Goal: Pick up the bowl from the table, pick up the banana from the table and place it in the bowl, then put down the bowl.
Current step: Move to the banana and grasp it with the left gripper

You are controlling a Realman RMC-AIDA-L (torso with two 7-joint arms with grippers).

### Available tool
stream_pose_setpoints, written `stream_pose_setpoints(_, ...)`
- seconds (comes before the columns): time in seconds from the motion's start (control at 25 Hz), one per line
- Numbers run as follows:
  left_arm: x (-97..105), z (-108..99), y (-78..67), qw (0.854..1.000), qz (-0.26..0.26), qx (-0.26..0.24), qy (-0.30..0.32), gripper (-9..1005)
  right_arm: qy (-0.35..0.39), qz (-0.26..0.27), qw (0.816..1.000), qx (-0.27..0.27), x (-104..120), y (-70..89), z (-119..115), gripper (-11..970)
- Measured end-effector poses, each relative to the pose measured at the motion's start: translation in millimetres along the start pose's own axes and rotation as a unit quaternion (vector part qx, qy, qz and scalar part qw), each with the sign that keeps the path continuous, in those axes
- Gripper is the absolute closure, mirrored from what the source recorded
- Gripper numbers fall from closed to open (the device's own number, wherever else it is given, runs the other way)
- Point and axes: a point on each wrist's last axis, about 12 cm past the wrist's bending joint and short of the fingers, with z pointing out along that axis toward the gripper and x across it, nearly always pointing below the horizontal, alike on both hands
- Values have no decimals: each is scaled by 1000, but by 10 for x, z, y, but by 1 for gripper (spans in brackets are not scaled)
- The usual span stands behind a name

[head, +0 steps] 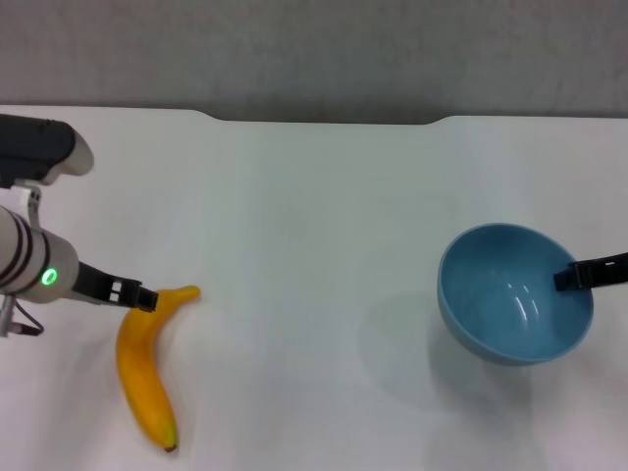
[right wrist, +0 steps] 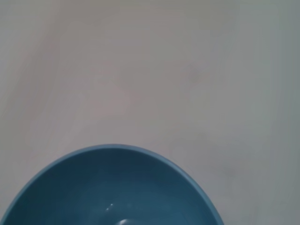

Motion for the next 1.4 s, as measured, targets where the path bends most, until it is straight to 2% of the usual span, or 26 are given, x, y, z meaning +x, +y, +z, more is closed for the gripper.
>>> stream_pose_setpoints(0.32,70,58,-87,1000,-7,-2,12,299,-4,-1,1000,-2,-38,10,-17,928)
stream_pose_setpoints(0.68,118,127,-202,1000,13,-7,23,320,-12,-6,1000,-13,-96,55,-55,928)
stream_pose_setpoints(0.92,152,213,-190,999,16,-20,42,334,-12,-7,1000,-20,-113,86,-58,929)
stream_pose_setpoints(1.4,146,240,-182,998,26,-30,45,362,-26,-13,999,-29,-156,118,-116,930)
